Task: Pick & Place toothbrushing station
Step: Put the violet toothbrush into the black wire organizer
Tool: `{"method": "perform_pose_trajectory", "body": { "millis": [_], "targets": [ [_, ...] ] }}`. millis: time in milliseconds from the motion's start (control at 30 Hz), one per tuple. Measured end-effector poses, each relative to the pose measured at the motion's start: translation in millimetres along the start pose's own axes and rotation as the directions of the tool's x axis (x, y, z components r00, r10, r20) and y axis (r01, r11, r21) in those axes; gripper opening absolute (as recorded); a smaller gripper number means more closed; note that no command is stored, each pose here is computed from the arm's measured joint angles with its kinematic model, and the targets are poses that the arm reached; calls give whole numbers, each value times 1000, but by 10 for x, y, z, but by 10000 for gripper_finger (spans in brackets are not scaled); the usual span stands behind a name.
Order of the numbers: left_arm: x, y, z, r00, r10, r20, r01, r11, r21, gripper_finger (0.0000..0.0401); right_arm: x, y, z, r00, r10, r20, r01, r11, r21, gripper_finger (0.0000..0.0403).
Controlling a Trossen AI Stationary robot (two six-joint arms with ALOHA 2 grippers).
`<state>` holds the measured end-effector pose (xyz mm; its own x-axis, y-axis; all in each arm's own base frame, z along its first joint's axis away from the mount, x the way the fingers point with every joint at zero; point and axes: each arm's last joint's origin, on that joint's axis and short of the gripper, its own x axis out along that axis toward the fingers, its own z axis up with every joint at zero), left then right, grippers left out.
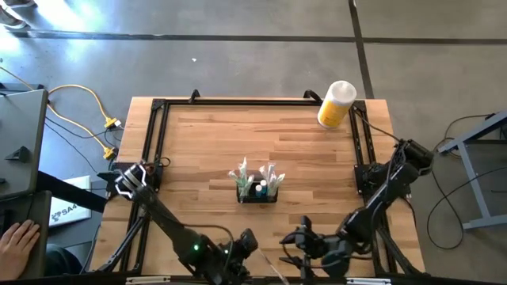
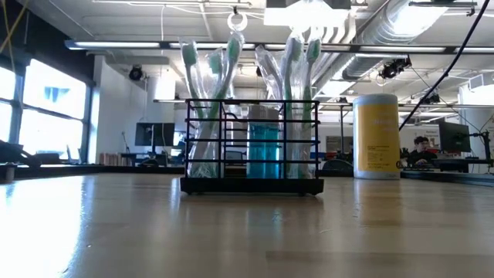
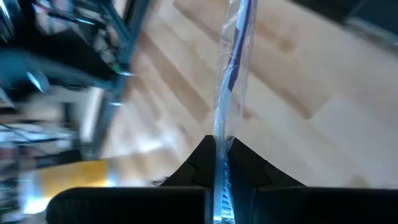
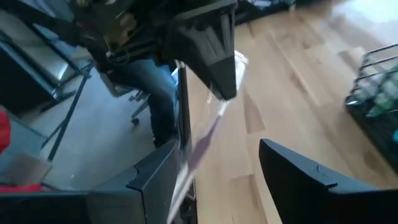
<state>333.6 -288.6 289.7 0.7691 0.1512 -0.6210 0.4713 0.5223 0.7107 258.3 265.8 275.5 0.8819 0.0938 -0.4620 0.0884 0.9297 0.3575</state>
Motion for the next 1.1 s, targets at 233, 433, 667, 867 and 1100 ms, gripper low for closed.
{"method": "perform_pose_trajectory", "body": {
  "millis": [233,433,667,867,1100],
  "targets": [
    [64,-221,95,979,197,-56,-184,965,185,12,288,-100,-39,998,0,-62,-3,999,-44,217],
    [27,-218,134,966,255,-49,-242,951,193,12,458,-203,-22,997,-23,-79,17,997,-69,217],
    [48,-192,121,961,268,-60,-250,944,216,12,522,-195,2,996,28,-79,-32,998,-48,217],
    [51,-190,118,961,268,-63,-248,942,226,12,527,-160,45,995,78,-54,-79,997,-15,217],
    [52,-189,118,962,266,-62,-247,943,225,12,608,-186,0,995,69,-69,-71,997,-27,217]
  ]
}}
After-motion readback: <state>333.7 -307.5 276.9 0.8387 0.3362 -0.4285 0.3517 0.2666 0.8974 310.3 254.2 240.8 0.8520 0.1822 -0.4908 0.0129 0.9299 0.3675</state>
